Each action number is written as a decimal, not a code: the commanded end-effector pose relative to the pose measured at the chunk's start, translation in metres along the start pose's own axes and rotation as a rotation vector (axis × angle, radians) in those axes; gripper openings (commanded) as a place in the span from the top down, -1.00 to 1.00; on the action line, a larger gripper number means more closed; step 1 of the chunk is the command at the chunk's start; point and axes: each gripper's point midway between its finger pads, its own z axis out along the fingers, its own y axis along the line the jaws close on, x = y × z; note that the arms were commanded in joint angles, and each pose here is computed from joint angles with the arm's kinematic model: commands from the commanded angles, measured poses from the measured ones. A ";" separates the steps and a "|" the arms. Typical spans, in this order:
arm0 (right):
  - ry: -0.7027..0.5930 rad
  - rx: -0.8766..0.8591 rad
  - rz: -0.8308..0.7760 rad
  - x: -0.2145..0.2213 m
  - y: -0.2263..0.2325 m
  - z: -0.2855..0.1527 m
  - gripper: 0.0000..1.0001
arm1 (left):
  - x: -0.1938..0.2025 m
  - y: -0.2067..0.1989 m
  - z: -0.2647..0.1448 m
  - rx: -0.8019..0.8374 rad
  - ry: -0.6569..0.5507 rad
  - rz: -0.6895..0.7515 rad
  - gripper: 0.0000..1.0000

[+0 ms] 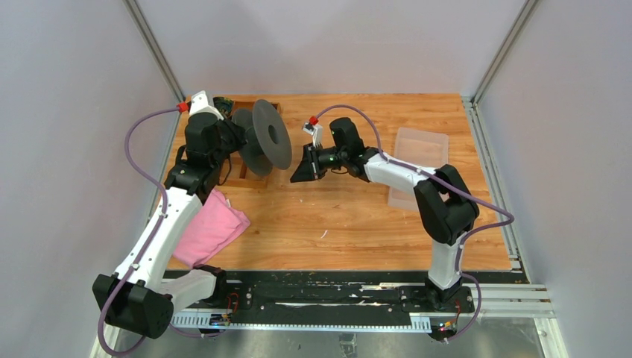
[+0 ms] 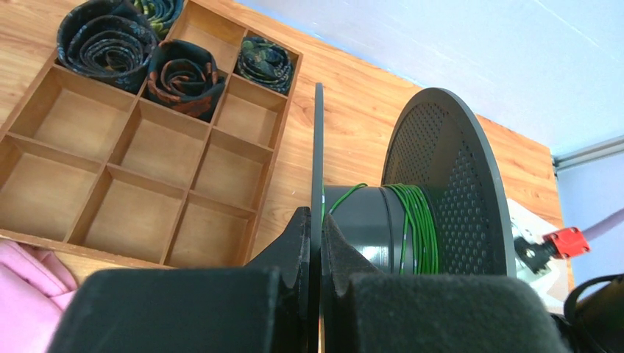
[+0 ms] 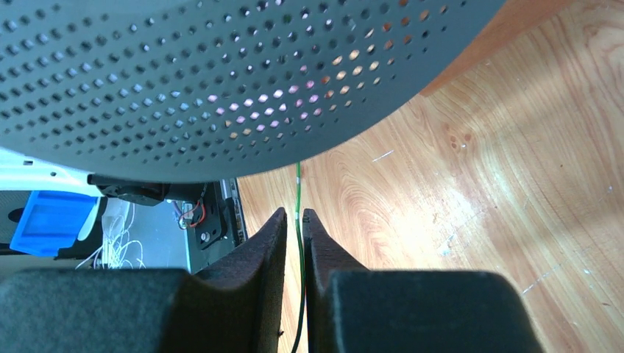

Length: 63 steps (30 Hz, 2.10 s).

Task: Wrap the cables
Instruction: Wrap the cable around the cable reel.

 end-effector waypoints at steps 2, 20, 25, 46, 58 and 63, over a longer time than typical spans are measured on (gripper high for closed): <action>0.025 0.010 -0.076 0.009 0.011 -0.007 0.70 | -0.048 -0.015 -0.008 0.034 -0.146 -0.046 0.99; 0.057 0.028 -0.189 0.013 0.019 -0.013 0.64 | -0.048 -0.012 -0.010 0.029 -0.147 -0.045 0.99; 0.062 0.040 -0.228 0.012 0.022 -0.015 0.54 | -0.048 -0.012 -0.011 0.035 -0.148 -0.043 0.99; 0.115 0.018 -0.336 0.004 0.072 0.000 0.99 | -0.043 -0.006 -0.008 0.016 -0.145 -0.005 0.99; 0.111 -0.018 -0.304 -0.037 0.116 0.002 0.99 | -0.022 -0.009 -0.002 0.013 -0.103 0.045 0.99; 0.090 -0.016 -0.310 -0.055 0.128 0.003 0.99 | -0.017 -0.011 -0.002 0.008 -0.097 0.087 0.99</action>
